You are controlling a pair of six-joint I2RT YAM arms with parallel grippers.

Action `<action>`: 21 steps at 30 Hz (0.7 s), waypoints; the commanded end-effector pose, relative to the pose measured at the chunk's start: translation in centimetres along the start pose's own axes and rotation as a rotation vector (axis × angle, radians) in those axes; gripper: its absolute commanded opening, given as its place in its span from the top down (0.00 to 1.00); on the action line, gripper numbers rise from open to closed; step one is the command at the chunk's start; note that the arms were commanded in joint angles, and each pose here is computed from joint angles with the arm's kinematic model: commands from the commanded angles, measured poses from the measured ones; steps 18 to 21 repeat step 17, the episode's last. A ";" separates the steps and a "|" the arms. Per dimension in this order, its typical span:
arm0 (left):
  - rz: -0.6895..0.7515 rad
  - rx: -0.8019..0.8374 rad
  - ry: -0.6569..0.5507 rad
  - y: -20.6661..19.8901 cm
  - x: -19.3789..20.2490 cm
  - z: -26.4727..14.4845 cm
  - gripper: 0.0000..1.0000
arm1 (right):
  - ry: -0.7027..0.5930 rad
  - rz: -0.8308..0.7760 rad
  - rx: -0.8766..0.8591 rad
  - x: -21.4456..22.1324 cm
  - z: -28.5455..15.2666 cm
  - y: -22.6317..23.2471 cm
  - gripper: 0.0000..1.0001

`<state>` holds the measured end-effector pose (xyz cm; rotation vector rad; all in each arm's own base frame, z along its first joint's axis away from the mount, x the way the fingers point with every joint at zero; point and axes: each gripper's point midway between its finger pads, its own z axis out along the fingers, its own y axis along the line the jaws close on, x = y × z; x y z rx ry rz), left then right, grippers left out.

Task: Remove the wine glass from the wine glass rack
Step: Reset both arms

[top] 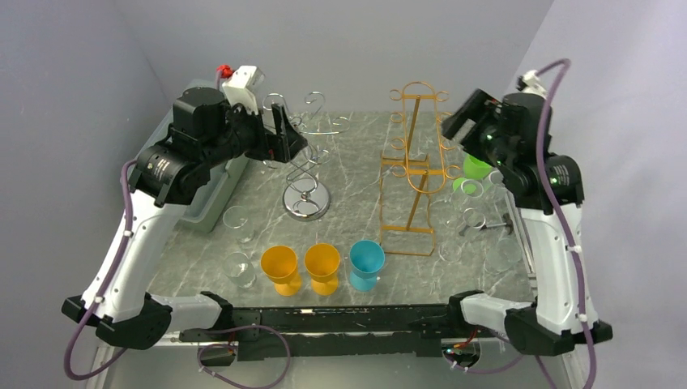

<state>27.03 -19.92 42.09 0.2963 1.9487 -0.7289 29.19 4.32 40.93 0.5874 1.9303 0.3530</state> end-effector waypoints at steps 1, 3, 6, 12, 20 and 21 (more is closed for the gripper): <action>0.037 -0.107 -0.075 1.5 -2.5 -0.3 0.01 | -0.103 -0.072 -0.155 -1.8 -0.7 6.8 0.06; 0.041 -0.146 -0.090 2.1 -3.1 -0.3 0.00 | -0.104 -0.137 -0.221 -1.1 -1.0 9.8 0.01; 0.048 -0.214 -0.108 3.2 -3.8 -0.4 0.01 | -0.102 -0.225 -0.303 0.2 -1.4 13.8 0.00; 0.093 -0.254 -0.138 3.9 -4.7 -0.5 0.01 | -0.072 -0.330 -0.439 3.7 -1.2 18.5 0.00; 0.085 -0.268 -0.123 4.2 -4.7 0.1 0.01 | -0.074 -0.343 -0.490 4.4 -1.2 19.1 0.00; 0.085 -0.268 -0.123 4.2 -4.7 0.1 0.01 | -0.074 -0.343 -0.490 4.4 -1.2 19.1 0.00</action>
